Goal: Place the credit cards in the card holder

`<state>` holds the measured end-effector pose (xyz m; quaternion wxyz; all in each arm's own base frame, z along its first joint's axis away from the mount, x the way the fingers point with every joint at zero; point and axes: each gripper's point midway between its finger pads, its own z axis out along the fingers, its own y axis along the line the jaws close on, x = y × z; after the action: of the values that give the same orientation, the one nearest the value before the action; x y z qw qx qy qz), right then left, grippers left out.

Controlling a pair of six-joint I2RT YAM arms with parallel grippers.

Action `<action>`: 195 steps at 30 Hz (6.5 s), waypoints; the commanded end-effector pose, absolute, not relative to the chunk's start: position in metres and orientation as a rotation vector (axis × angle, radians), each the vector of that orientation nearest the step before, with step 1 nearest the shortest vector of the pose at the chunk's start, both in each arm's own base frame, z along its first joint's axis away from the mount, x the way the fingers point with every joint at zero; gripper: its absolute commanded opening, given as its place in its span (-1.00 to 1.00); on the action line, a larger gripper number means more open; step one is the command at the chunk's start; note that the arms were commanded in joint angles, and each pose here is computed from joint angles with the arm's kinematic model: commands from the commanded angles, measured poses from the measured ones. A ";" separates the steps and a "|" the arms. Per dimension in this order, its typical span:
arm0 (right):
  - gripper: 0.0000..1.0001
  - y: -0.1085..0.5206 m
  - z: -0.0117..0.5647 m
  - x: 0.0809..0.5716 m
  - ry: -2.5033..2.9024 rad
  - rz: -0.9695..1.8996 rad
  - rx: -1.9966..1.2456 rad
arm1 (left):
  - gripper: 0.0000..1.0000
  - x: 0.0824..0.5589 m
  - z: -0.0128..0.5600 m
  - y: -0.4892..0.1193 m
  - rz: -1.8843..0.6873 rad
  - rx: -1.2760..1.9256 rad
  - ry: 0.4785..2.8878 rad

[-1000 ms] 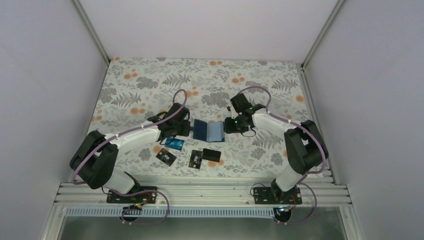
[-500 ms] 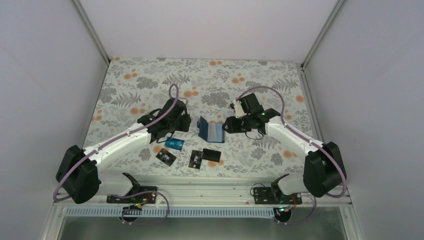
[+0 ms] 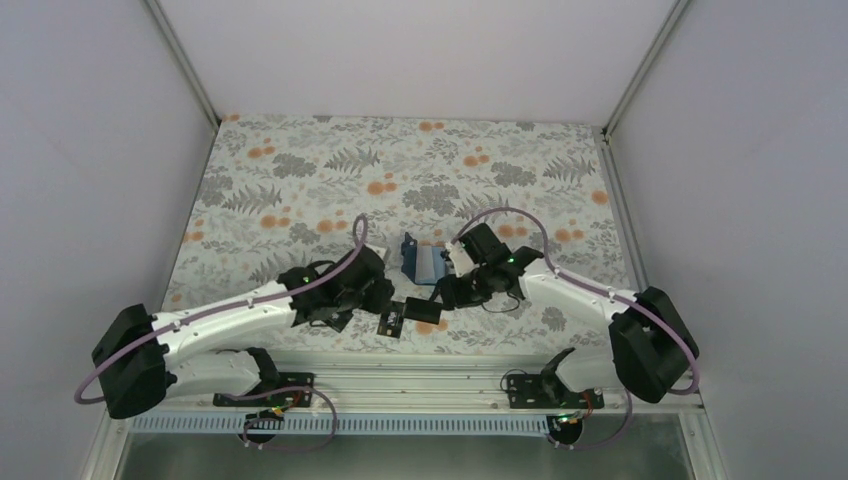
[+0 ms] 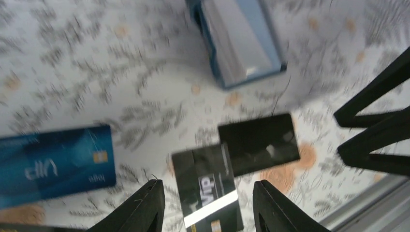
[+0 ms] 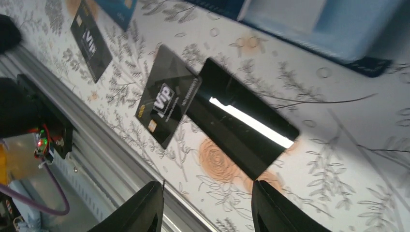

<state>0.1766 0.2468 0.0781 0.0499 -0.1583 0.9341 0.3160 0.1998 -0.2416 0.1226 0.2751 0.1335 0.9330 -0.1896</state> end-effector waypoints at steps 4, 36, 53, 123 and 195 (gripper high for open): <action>-0.04 0.270 0.082 0.159 2.808 1.008 -0.512 | -0.04 0.172 0.080 -0.250 -0.540 0.348 2.609; -0.11 0.247 0.071 0.133 2.822 0.953 -0.353 | -0.33 0.216 0.014 -0.254 -0.187 0.287 2.646; -0.06 0.258 0.100 0.125 2.746 1.137 -0.314 | -0.36 0.153 -0.013 -0.229 -0.201 0.297 2.764; 0.23 0.247 0.047 0.060 3.022 1.298 -0.068 | -0.36 0.131 -0.004 -0.259 -0.068 0.329 2.757; -0.88 0.308 0.016 0.080 2.981 1.280 0.001 | -0.43 0.126 -0.001 -0.255 -0.458 0.400 2.737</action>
<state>0.0619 0.3003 0.0056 -0.1016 0.0016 0.9132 0.3947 0.1383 -0.2763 0.0161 0.1974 0.1512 0.9510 -0.1838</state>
